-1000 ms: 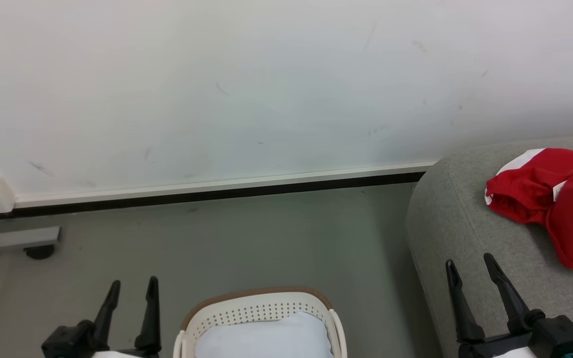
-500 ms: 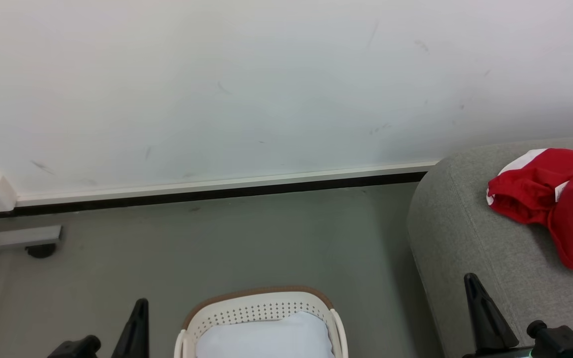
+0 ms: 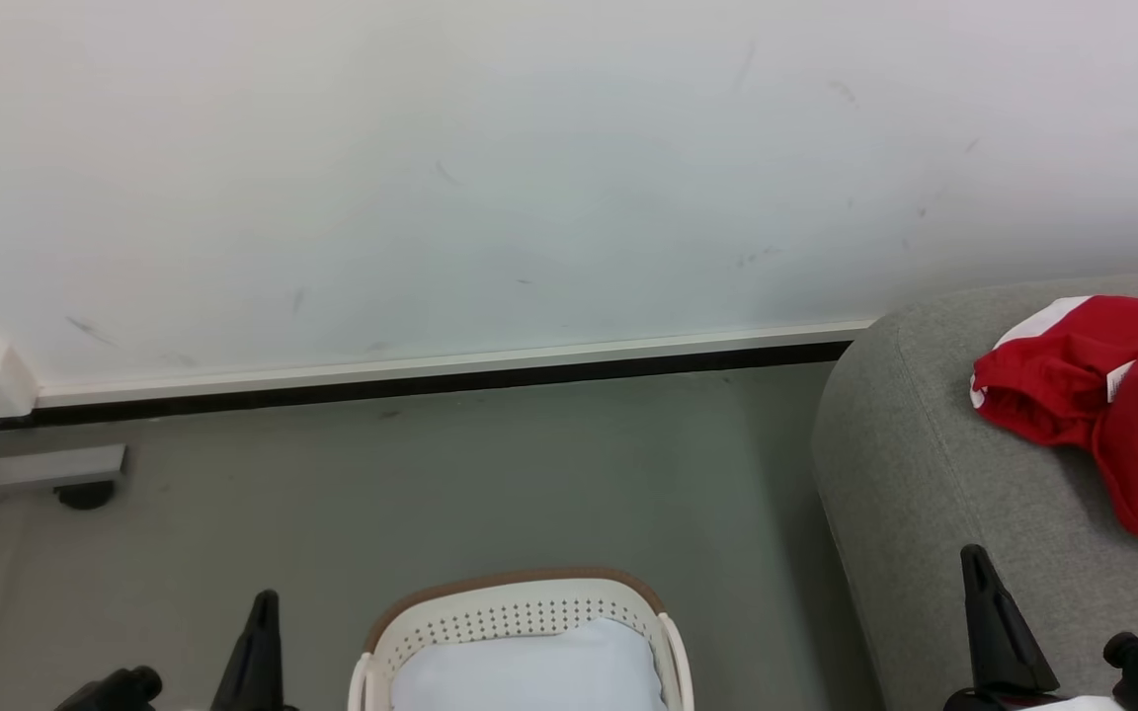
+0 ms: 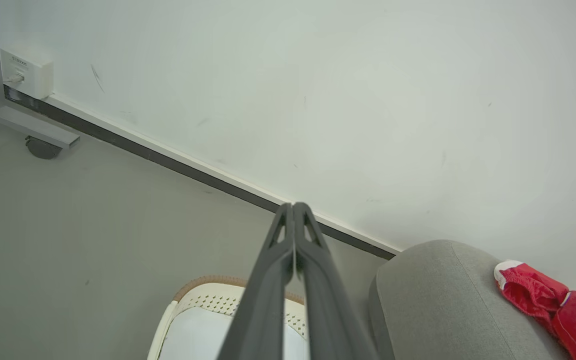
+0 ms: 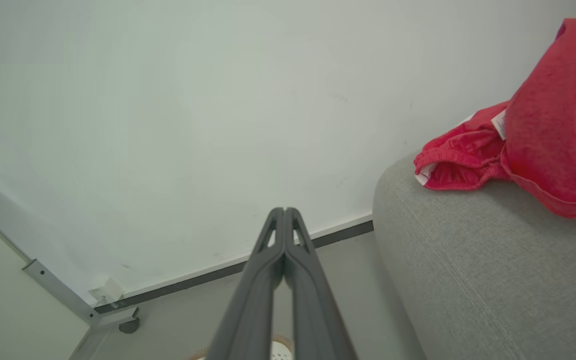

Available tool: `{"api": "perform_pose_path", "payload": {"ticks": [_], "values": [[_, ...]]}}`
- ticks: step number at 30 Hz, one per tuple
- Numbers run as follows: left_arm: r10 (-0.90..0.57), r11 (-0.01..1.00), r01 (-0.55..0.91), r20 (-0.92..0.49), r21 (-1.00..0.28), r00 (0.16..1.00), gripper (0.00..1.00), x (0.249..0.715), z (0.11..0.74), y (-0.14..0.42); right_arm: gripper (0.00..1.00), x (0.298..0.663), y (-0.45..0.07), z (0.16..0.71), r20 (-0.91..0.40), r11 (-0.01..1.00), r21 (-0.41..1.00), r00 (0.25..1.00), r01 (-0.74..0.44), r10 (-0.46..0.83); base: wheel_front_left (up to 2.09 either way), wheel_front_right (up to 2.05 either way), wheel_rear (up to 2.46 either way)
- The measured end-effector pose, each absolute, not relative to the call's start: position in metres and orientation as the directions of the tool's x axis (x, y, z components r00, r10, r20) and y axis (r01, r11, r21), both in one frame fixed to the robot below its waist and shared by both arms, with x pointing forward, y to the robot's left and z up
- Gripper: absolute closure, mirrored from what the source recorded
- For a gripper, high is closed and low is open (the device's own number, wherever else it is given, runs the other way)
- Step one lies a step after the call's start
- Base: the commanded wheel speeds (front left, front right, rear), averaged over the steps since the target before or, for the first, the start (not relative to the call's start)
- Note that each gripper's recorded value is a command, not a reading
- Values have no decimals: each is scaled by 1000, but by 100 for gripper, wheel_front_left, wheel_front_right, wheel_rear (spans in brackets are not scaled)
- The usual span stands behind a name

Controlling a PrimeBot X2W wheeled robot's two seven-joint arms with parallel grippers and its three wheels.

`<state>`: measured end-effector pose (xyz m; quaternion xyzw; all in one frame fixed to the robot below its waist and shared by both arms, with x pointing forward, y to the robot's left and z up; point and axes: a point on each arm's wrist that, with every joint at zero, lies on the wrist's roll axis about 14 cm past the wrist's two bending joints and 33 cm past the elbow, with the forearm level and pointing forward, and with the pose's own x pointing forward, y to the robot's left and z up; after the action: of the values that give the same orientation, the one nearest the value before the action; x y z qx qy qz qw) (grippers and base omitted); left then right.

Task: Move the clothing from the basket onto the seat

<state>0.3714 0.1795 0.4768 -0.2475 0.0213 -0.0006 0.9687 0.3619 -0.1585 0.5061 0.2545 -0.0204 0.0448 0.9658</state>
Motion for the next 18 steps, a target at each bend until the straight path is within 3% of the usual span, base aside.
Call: {"api": "perform_pose_path", "payload": {"ticks": [18], "values": [[16,726,-57,-66,-686,998,100,375,478,187,100,368,-172,503,25,717,696,999,-39,30,0,0,0]]}}
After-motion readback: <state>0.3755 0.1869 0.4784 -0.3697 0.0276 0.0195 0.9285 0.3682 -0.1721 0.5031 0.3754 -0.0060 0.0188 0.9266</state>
